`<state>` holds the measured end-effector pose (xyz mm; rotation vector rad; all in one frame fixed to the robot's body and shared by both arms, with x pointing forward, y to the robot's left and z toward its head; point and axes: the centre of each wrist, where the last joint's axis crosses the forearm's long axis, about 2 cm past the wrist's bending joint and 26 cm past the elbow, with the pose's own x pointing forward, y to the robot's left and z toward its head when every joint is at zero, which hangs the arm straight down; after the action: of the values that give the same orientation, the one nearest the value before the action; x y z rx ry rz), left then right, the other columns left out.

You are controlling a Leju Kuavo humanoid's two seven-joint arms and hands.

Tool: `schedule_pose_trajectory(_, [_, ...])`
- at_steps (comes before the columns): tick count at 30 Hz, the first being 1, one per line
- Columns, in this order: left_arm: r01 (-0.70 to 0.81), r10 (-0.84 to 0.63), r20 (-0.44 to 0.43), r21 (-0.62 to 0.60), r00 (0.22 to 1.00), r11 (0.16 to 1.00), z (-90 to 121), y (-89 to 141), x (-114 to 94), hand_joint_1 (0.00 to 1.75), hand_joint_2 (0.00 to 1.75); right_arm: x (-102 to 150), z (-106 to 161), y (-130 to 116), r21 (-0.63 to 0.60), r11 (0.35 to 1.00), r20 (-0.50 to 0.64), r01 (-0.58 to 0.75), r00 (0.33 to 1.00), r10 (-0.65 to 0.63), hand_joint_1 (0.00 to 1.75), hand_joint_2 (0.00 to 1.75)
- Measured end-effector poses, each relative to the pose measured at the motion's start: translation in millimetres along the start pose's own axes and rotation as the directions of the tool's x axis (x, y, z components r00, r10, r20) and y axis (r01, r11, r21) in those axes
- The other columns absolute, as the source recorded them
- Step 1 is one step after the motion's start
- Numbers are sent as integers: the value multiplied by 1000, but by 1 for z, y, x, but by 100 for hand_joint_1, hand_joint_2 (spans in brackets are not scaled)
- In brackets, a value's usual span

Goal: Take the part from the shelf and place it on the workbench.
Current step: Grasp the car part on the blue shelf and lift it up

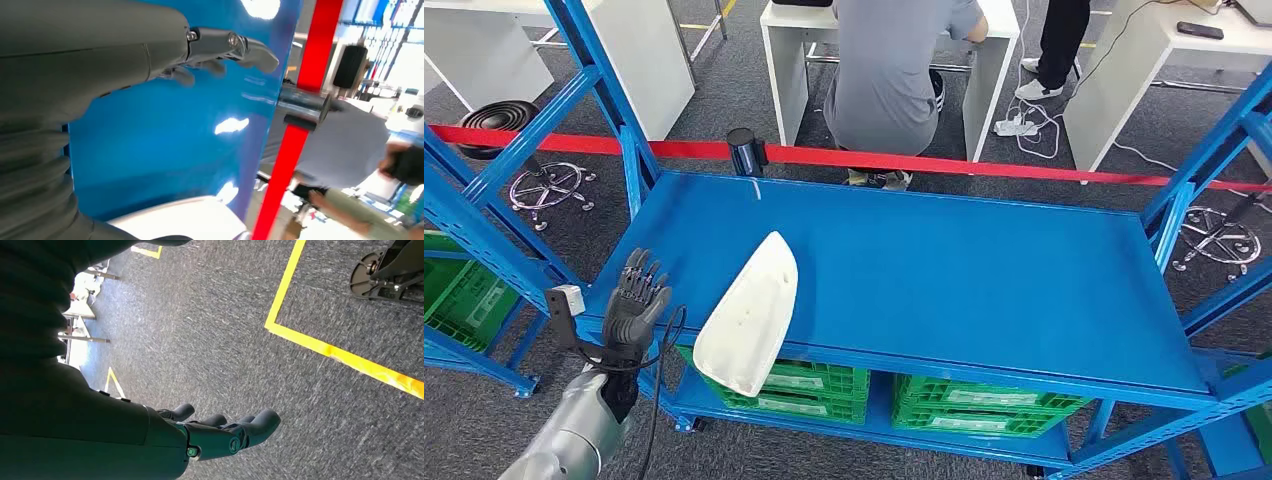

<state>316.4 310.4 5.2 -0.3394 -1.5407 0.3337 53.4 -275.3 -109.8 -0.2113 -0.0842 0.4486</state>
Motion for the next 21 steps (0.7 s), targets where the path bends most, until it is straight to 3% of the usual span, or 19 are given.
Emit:
schedule_pose_trajectory(6, [157,-157,8,-88,988,984,-2,-11,-3,0,175,0,0,0,1,1000,-2,2,1000,-2,0,175])
schedule_pose_trajectory(11, [212,-206,55,-166,977,963,-4,-21,-1,0,175,0,0,0,1,1000,-3,4,1000,-4,0,175])
schedule_pose_trajectory(21, [362,-277,358,-198,892,911,4,-59,30,0,175,-1,0,0,5,999,-29,41,999,-41,0,175])
